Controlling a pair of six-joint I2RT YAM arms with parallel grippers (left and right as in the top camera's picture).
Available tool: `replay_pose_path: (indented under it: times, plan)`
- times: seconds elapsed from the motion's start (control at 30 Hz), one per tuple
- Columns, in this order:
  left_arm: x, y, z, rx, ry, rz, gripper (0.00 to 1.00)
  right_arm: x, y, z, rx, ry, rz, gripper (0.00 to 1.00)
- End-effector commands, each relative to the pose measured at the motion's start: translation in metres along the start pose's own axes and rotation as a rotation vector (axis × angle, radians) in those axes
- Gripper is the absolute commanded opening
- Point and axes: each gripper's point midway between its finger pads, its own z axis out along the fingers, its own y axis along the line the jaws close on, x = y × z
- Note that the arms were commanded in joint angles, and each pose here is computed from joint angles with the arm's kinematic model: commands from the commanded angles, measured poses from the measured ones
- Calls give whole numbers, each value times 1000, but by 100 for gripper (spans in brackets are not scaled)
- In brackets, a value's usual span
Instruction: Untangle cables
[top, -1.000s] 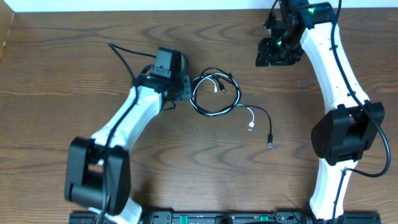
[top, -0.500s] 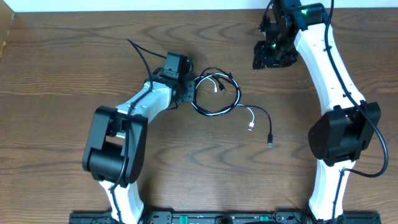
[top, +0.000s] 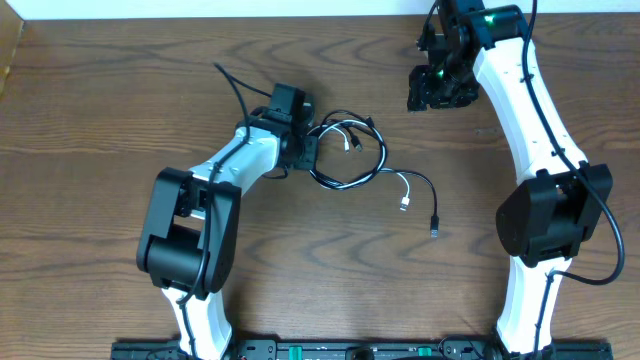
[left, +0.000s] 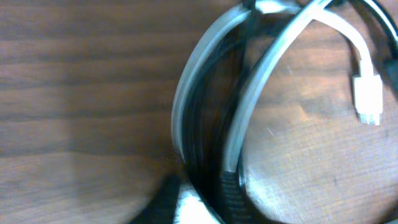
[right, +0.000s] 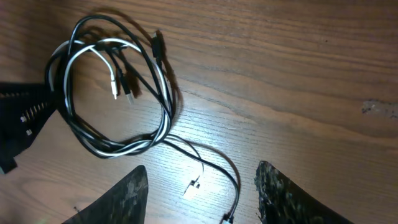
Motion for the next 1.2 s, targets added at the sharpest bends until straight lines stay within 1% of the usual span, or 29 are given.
replay_pose_path:
  times: [0.0,0.13,0.23,0.33,0.43,0.47,0.5,0.57,0.67,0.8,0.93,1.03,1.1,1.13,1.17]
  plan:
    - [62,3,38,-6,208,-4,7,2,2,-9,0,-14,-7,52]
    - [58,1,30,-2,200,-14,7,3,5,-9,-12,-9,-9,52]
    - [41,-12,8,46,156,-17,7,4,15,-9,-54,-5,-60,49]
    - [11,-33,-34,130,37,-33,7,5,41,-11,-185,-10,-152,47]
    - [-16,-51,-85,201,-105,-63,7,6,73,-19,-371,-28,-243,47]
    - [-21,-53,-99,211,-139,-91,8,7,79,-22,-410,-33,-264,47]
    - [-31,-58,-124,238,-203,-159,7,7,87,-26,-459,-41,-284,47]
    - [-41,-65,-152,280,-274,-206,7,6,91,-28,-484,-49,-288,46]
    - [-45,-82,-181,370,-325,-172,8,6,98,-31,-529,-57,-295,44]
    - [-45,-103,-204,493,-343,-126,8,8,113,-42,-638,-80,-358,43]
    - [-52,-117,-224,619,-366,-134,7,8,113,-42,-639,-80,-359,44]
    - [-62,-128,-249,758,-402,-114,7,8,113,-41,-635,-77,-352,44]
    - [-70,-131,-265,834,-428,-123,7,6,102,-34,-561,-50,-266,46]
    - [-75,-130,-272,863,-444,-136,8,4,90,-27,-481,-35,-201,48]
    - [-78,-129,-276,875,-453,-144,7,4,86,-24,-446,-30,-185,48]
